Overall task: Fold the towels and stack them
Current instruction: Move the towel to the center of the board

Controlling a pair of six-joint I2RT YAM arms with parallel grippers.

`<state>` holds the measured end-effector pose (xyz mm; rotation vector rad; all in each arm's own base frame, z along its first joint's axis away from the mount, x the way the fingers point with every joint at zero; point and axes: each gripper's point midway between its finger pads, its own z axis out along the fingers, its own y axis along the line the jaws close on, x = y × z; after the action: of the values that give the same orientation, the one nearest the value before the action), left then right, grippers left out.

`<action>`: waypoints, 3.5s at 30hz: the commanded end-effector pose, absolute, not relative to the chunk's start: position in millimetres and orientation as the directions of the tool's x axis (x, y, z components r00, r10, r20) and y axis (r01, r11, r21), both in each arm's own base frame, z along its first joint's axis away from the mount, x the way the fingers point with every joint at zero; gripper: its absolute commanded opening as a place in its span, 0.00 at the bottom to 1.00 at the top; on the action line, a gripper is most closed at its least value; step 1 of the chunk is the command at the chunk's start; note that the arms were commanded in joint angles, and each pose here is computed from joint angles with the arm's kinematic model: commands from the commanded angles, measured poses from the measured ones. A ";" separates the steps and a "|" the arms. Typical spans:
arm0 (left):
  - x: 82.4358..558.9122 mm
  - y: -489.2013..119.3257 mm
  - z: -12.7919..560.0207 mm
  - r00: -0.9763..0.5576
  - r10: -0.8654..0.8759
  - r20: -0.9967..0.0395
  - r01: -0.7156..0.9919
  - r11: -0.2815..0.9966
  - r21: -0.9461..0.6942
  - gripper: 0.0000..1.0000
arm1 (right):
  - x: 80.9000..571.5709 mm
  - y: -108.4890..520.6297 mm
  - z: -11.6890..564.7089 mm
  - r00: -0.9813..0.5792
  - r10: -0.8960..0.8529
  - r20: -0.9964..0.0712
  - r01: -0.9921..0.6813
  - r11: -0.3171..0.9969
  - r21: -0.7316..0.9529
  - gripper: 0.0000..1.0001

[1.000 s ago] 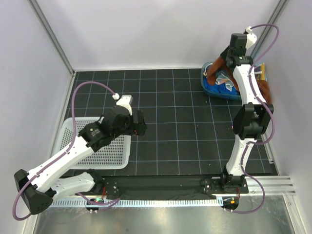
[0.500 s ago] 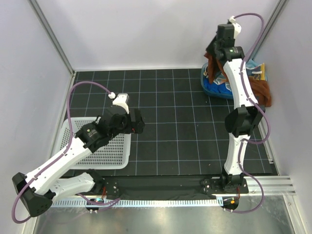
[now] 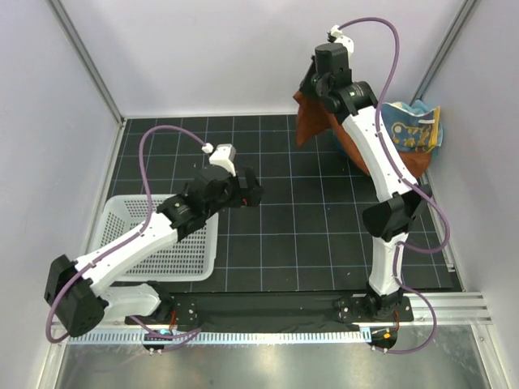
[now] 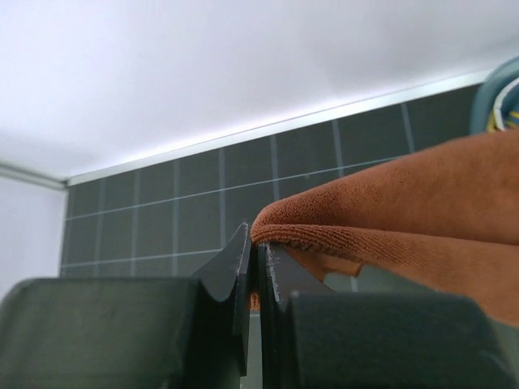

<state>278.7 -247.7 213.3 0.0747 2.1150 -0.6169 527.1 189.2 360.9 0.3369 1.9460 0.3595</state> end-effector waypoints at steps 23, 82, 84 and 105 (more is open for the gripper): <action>368.2 -329.5 228.3 -0.308 -0.237 -0.921 0.478 0.799 -0.366 0.97 | 388.1 214.9 465.9 -0.303 0.462 -0.834 -0.126 0.848 0.516 0.01; 395.5 -347.9 256.3 -0.154 -0.141 -0.978 0.527 0.825 -0.203 0.63 | 356.3 204.3 501.8 -0.282 0.495 -0.822 -0.182 0.813 0.552 0.01; 393.9 -349.6 257.1 -0.157 -0.146 -0.977 0.537 0.817 -0.208 0.61 | 355.4 204.1 500.4 -0.286 0.494 -0.821 -0.181 0.814 0.553 0.01; 354.1 -336.9 300.6 -0.164 -0.242 -0.956 0.583 0.758 -0.292 0.00 | 340.3 189.0 503.3 -0.258 0.471 -0.843 -0.184 0.833 0.522 0.01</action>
<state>373.6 -347.2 243.6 0.3133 1.6963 -0.6832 357.1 198.8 472.3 0.2366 1.8233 0.5987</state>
